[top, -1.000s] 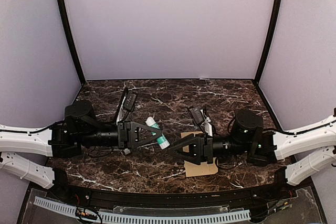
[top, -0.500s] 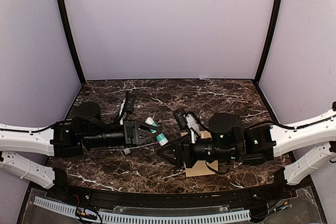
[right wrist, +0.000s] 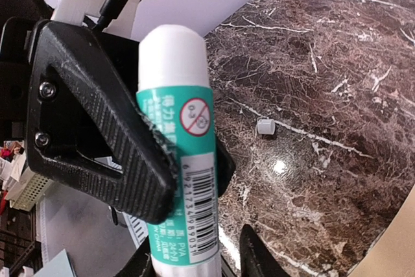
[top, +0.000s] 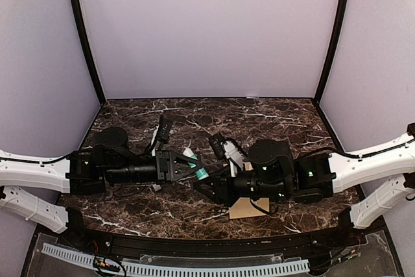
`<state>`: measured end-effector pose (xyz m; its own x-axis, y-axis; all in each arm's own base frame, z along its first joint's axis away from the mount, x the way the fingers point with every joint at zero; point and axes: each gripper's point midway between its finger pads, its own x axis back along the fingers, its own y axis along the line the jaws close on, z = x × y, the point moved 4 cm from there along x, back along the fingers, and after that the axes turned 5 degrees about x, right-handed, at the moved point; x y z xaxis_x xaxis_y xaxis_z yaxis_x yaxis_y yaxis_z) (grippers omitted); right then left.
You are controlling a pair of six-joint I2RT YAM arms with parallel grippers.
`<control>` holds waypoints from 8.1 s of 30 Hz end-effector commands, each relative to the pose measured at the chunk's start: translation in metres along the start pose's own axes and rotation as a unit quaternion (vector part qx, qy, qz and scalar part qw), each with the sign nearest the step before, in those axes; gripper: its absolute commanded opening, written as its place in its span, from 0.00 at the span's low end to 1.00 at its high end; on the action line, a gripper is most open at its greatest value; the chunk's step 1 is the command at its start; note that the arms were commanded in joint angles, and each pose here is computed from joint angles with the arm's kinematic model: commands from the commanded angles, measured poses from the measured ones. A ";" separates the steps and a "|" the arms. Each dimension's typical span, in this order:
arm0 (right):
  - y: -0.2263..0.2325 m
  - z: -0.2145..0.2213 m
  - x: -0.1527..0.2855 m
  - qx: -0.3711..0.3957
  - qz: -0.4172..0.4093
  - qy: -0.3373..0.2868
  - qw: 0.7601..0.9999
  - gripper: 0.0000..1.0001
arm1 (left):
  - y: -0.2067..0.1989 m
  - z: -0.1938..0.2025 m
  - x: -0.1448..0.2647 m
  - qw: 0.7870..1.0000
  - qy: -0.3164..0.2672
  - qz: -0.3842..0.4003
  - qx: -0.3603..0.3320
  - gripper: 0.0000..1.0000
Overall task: Place the letter into the envelope and seal it
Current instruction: Unscrew the solid glue.
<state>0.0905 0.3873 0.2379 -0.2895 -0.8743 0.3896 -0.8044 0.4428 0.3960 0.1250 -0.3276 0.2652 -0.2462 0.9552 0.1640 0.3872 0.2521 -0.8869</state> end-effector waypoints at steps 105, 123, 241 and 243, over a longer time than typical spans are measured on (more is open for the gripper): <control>0.012 -0.042 0.064 -0.079 -0.209 -0.116 0.968 0.68 | -0.043 -0.030 0.033 0.990 -0.077 0.087 -0.081 0.00; 0.016 -0.043 0.036 -0.014 -0.096 -0.105 0.990 0.69 | -0.041 -0.015 0.017 0.995 -0.001 0.090 -0.047 0.00; 0.032 -0.092 0.052 -0.178 -0.189 -0.223 0.940 0.43 | -0.058 -0.023 0.014 0.987 -0.030 0.157 -0.037 0.00; 0.033 -0.092 0.051 -0.178 -0.193 -0.222 0.939 0.41 | -0.058 -0.023 0.014 0.986 -0.030 0.157 -0.037 0.00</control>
<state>0.1002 0.3726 0.3253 -0.2811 -0.9529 -0.1137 -0.6806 0.1144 0.7237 0.1246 -0.3263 0.3211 -0.1812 0.9787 -0.0969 0.4918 0.0049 -0.8707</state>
